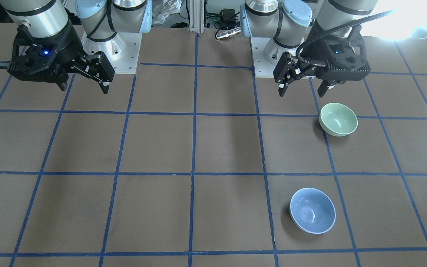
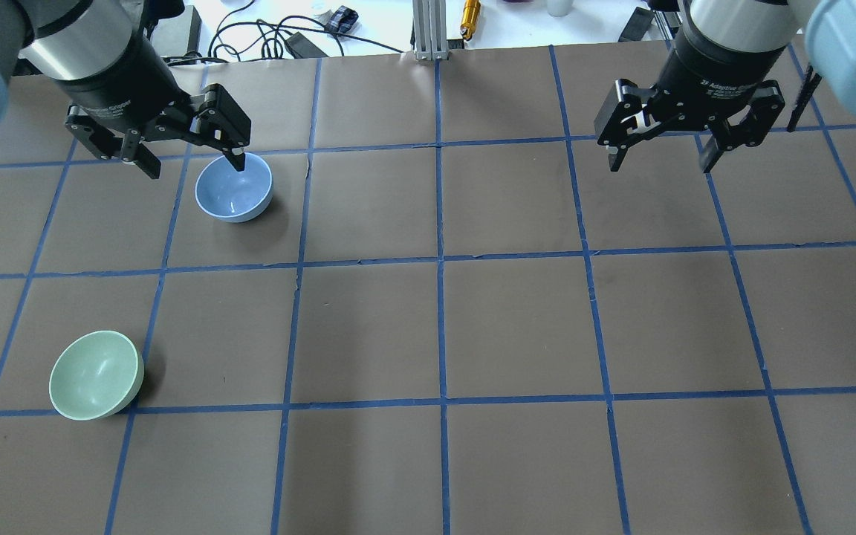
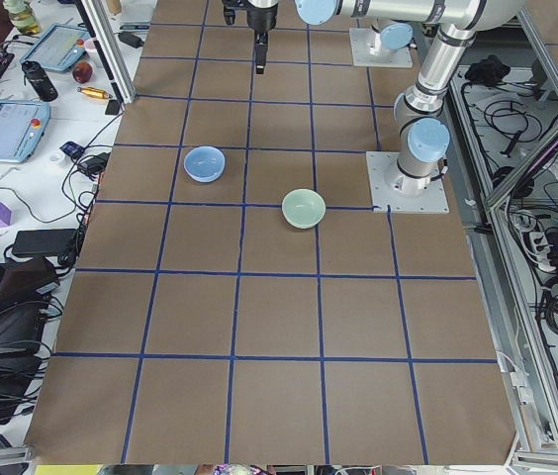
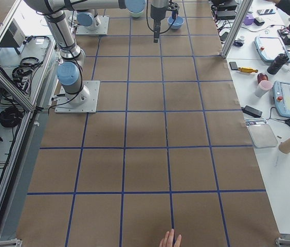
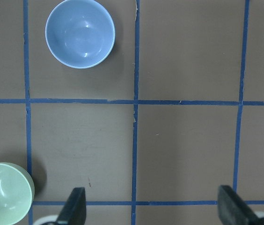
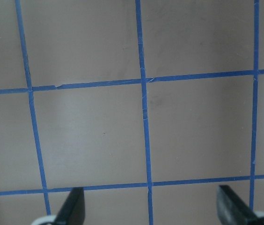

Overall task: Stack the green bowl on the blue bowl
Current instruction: 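Move the left gripper down and toward the pale green bowl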

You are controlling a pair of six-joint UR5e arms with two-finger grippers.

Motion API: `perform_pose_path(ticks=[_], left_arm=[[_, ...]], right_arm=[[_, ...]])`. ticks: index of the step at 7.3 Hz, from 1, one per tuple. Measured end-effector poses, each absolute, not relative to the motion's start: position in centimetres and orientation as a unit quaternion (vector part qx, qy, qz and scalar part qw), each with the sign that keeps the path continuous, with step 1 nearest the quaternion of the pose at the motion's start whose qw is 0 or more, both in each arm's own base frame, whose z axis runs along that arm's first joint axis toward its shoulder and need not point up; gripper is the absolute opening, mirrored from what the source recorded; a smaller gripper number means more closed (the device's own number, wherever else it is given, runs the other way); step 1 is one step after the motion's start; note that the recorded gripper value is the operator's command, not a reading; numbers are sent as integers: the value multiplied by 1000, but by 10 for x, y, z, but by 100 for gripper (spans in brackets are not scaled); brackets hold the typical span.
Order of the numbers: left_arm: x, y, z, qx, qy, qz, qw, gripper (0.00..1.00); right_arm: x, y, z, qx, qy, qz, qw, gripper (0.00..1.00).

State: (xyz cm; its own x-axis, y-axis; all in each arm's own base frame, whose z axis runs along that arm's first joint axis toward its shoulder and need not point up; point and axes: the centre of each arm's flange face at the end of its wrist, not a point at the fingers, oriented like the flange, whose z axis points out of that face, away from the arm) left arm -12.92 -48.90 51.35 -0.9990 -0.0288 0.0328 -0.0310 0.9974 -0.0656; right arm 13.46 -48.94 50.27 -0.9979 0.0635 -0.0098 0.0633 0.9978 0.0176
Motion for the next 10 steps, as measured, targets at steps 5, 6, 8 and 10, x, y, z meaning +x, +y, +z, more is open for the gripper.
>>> perform_pose_path(ticks=[5, 6, 8, 10], left_arm=[[-130, -488, 513, 11, -999, 32, 16, 100], [-130, -488, 512, 10, -999, 31, 16, 100], [-130, -488, 512, 9, -999, 31, 16, 100], [-130, -488, 512, 9, -999, 31, 15, 100]], right_arm=[[135, -489, 503, 32, 999, 8, 5, 100], [135, -489, 503, 32, 999, 8, 5, 100], [135, -490, 503, 32, 999, 8, 5, 100], [135, -489, 503, 32, 999, 8, 5, 100]])
